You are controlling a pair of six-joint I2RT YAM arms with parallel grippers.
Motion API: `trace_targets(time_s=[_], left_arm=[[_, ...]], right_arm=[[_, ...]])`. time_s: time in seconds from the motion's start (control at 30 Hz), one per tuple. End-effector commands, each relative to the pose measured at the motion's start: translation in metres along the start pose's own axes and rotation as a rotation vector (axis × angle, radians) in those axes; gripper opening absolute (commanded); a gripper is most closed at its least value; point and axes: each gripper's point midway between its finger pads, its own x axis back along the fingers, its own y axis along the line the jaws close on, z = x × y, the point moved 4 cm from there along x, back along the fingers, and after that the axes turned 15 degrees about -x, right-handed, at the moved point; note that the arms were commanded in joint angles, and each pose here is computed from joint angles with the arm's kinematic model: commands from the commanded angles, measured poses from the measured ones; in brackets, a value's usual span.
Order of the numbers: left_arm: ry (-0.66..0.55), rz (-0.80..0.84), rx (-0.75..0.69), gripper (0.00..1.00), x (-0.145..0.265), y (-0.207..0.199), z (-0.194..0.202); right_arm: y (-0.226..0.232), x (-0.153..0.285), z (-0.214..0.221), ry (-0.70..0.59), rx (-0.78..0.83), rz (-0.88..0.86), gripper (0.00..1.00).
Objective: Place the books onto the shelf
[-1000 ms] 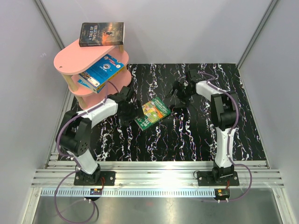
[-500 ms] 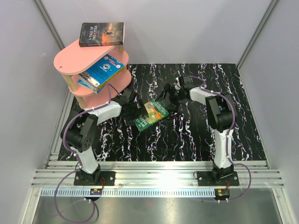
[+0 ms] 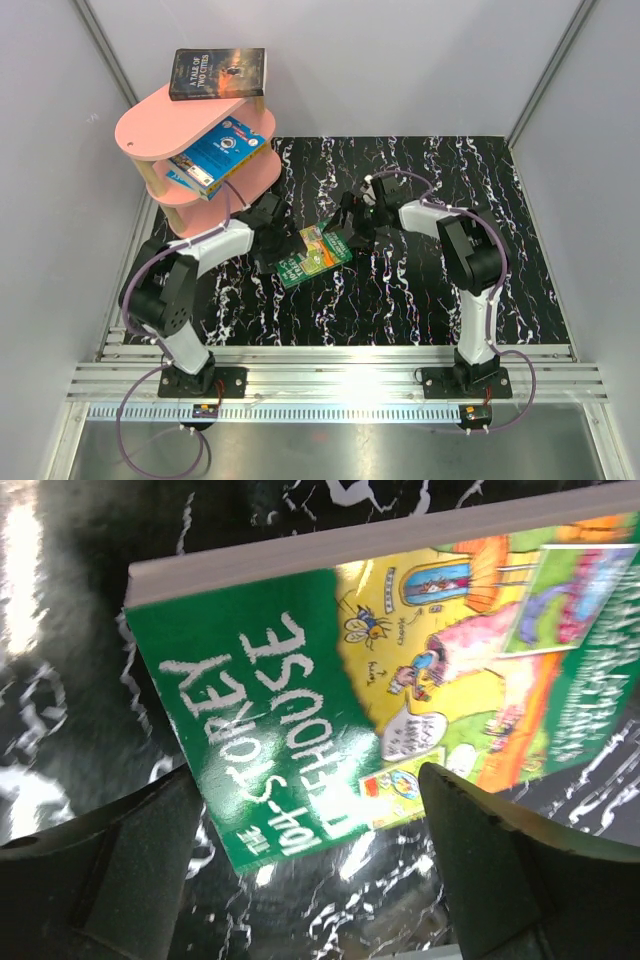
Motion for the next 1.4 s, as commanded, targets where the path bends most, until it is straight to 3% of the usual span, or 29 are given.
trace_targets(time_s=[0.0,0.07,0.17,0.2,0.3,0.47,0.57,0.6,0.93,1.03,1.07,1.13,1.37], left_arm=[[-0.205,0.209,-0.017,0.86,0.045,-0.047,-0.037],[-0.225,0.231,-0.015,0.79,0.056,-0.05,-0.039],[-0.242,0.259,-0.009,0.7,0.064,-0.052,-0.039],[-0.239,0.263,-0.008,0.69,0.065,-0.052,-0.038],[-0.212,0.259,-0.014,0.68,0.061,-0.049,-0.03],[-0.197,0.274,-0.012,0.65,0.059,-0.047,-0.02],[-0.185,0.286,-0.014,0.64,0.059,-0.047,-0.013],[-0.184,0.289,-0.017,0.64,0.06,-0.048,-0.012],[-0.17,0.285,-0.056,0.64,0.068,-0.036,0.012],[-0.187,0.263,-0.054,0.78,0.077,-0.023,0.02],[-0.198,0.259,-0.045,0.91,0.08,-0.02,0.021],[-0.23,0.266,-0.038,0.99,0.094,-0.015,0.023],[-0.3,0.213,0.096,0.99,0.132,0.016,0.013]], right_arm=[[-0.051,-0.011,0.069,0.211,-0.113,0.186,1.0],[-0.052,-0.007,0.075,0.22,-0.119,0.171,0.95],[-0.051,0.0,0.087,0.238,-0.138,0.123,0.77],[-0.049,0.001,0.09,0.241,-0.14,0.108,0.64],[-0.038,0.009,0.102,0.245,-0.142,0.059,0.47],[-0.004,0.025,0.116,0.255,-0.101,-0.059,0.29],[0.021,0.034,0.116,0.243,-0.082,-0.171,0.04],[0.025,0.037,0.116,0.24,-0.103,-0.184,0.0],[0.082,0.089,0.126,0.18,-0.041,-0.369,0.0],[0.094,0.108,0.13,0.145,-0.016,-0.38,0.0],[0.095,0.112,0.131,0.138,-0.013,-0.379,0.0],[0.095,0.118,0.133,0.119,-0.009,-0.372,0.0],[0.08,0.124,0.138,0.072,-0.054,-0.337,0.0]])
